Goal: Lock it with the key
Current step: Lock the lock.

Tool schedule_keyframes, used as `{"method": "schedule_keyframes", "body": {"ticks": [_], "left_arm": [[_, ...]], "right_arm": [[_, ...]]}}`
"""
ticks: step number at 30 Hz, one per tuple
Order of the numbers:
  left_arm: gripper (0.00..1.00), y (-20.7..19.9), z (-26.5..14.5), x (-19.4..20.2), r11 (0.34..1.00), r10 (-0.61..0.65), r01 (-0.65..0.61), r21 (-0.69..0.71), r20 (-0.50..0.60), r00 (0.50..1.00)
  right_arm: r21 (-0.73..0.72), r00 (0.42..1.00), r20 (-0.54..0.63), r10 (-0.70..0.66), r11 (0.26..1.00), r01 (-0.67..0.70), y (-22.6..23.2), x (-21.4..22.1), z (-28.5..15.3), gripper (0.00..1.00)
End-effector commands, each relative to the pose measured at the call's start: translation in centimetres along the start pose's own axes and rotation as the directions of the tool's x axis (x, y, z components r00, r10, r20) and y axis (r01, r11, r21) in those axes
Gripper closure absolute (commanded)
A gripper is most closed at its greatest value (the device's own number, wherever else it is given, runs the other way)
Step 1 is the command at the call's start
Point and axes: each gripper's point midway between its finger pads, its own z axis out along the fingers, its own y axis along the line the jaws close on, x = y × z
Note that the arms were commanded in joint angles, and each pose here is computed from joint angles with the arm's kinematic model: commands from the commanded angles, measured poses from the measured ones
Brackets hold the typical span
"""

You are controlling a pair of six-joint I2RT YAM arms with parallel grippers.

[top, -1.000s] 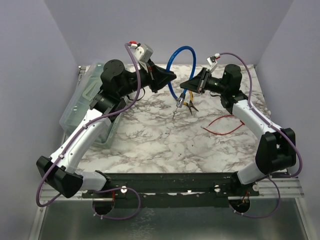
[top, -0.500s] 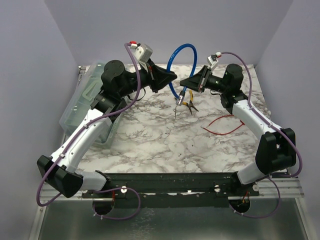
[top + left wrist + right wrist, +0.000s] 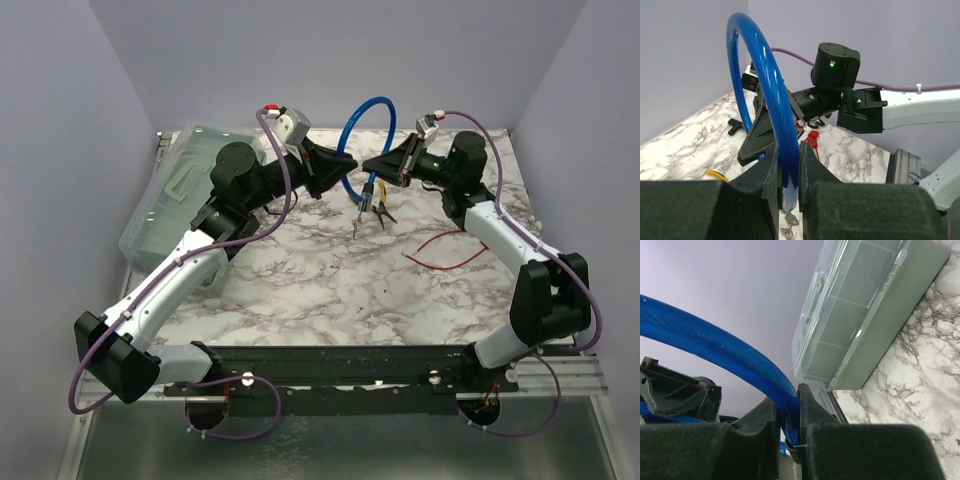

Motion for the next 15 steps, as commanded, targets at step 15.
{"method": "schedule_keyframes", "body": {"ticks": [15], "left_arm": [[0.62,0.7,-0.7,-4.7,0.993,0.041,-0.030,-0.115,0.095,0.995]], "right_arm": [[-0.048,1.000,0.015,0.001,0.999,0.000,0.6,-0.5,-0.3,0.99]]}}
